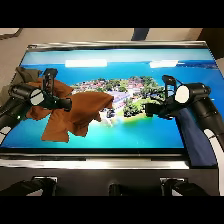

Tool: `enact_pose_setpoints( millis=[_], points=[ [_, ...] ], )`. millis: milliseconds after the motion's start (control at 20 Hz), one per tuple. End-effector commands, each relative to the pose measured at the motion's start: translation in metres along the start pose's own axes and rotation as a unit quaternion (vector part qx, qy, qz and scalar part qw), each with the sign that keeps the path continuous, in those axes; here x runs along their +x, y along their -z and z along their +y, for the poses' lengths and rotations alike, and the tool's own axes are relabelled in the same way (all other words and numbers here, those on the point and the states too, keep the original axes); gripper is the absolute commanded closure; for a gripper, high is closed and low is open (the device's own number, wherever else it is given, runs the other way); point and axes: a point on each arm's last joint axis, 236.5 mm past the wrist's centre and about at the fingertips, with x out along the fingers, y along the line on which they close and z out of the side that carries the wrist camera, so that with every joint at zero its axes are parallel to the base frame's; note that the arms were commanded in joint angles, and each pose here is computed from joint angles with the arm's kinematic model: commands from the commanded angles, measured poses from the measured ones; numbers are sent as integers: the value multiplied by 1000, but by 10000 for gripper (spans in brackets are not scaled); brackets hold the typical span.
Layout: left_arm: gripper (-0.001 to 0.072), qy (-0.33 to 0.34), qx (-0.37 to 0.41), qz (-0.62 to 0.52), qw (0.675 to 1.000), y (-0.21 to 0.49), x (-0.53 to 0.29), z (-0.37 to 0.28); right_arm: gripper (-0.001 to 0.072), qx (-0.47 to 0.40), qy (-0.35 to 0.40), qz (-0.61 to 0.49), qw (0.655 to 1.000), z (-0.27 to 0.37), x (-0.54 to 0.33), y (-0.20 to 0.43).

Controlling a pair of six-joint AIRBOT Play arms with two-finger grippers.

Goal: Fold the shirts.

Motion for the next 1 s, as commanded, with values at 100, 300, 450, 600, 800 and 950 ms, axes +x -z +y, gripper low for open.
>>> enact_pose_setpoints(
  millis=[100,300,450,600,800,950],
  points=[
    [26,0,0,0,1000,0,0,0,109,0,0,0,1000,0,0,0],
    [25,0,0,0,1000,0,0,0,109,1,0,0,1000,0,0,0],
    [25,0,0,0,1000,0,0,0,108,1,-1,-3,1000,0,0,-1],
    [25,0,0,0,1000,0,0,0,108,1,-2,-4,1000,1,0,-2],
    [25,26,-45,-63,997,-31,1,-12,109,3,-8,2,1000,4,0,1],
    [23,48,-59,-114,991,-56,-3,-20,109,4,-12,10,1000,6,0,5]
  ],
)
